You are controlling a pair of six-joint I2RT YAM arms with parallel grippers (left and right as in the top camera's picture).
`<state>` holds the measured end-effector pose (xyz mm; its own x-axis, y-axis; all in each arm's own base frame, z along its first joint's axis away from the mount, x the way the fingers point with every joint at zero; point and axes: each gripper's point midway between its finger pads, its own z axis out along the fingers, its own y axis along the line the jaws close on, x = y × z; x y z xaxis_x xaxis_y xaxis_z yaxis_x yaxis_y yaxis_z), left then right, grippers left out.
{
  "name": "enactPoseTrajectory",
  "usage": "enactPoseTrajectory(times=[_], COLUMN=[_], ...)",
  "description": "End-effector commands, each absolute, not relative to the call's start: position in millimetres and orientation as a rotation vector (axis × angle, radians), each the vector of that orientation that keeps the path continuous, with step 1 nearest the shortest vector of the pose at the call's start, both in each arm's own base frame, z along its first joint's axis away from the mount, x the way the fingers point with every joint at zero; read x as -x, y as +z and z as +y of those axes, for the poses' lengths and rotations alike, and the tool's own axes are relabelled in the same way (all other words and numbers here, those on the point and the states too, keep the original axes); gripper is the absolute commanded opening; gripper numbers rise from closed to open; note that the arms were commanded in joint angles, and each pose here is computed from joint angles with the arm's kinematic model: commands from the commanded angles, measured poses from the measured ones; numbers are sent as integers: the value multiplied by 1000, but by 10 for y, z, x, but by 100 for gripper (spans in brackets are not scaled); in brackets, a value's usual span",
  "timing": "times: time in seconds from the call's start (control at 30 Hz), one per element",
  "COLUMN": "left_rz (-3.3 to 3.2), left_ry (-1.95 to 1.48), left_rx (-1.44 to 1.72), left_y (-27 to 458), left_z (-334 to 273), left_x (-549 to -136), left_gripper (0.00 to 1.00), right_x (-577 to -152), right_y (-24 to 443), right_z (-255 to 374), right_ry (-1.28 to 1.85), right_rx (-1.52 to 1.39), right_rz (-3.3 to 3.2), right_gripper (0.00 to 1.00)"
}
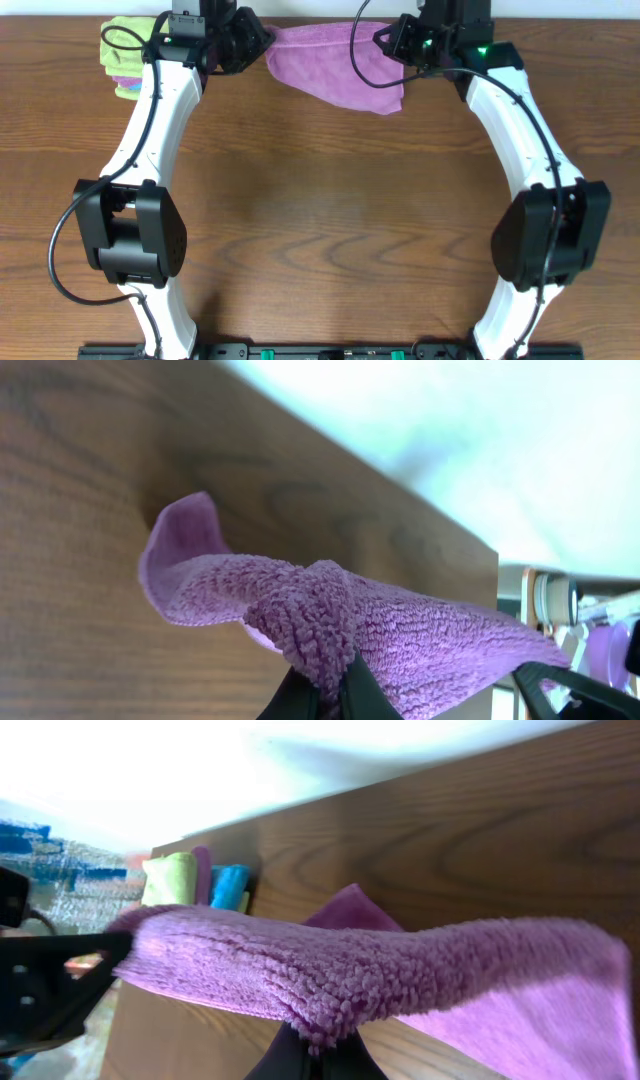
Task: Fold the cloth
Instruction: 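Lift the cloth with both grippers and pull it toward the far edge, then drag the cloth back toward center and release it flat with both grippers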
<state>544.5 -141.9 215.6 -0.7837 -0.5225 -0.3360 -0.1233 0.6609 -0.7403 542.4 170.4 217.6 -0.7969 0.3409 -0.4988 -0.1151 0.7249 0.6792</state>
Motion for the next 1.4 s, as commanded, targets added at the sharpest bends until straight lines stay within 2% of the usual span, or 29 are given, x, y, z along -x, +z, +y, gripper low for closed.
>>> enactPoseTrajectory(times=[0.0,0.13,0.3,0.57,0.8,1.0,1.37], left_rz=[2250,2218,2296,2255,2241,2356,2665], left_ry=[-800,-813,-787,-711,-719,-692,-642], left_rx=[646,641,607,619,566,520,463], left_y=[2159,2251,2123,2146,2051,1902,1684], left_z=[-863,-866,-895,-760,-1007,-1015,-1012], left_x=[-5680,-5727,-5610,-5699,-5814,-5613,-4878], left_gripper=[6,6,6,6,6,6,6], right_x=[-5750,-5808,-5755,-5912,-5979,-5779,-4990], right_y=[2202,2290,2320,2483,2235,2173,2135], right_z=[1026,952,929,587,539,570,559], right_ry=[740,700,668,574,550,539,470], right_rx=[-305,-293,-241,-299,-308,-284,-194], right_rz=[2244,2217,2248,2166,2203,2296,2566], right_gripper=[1,1,1,1,1,1,1])
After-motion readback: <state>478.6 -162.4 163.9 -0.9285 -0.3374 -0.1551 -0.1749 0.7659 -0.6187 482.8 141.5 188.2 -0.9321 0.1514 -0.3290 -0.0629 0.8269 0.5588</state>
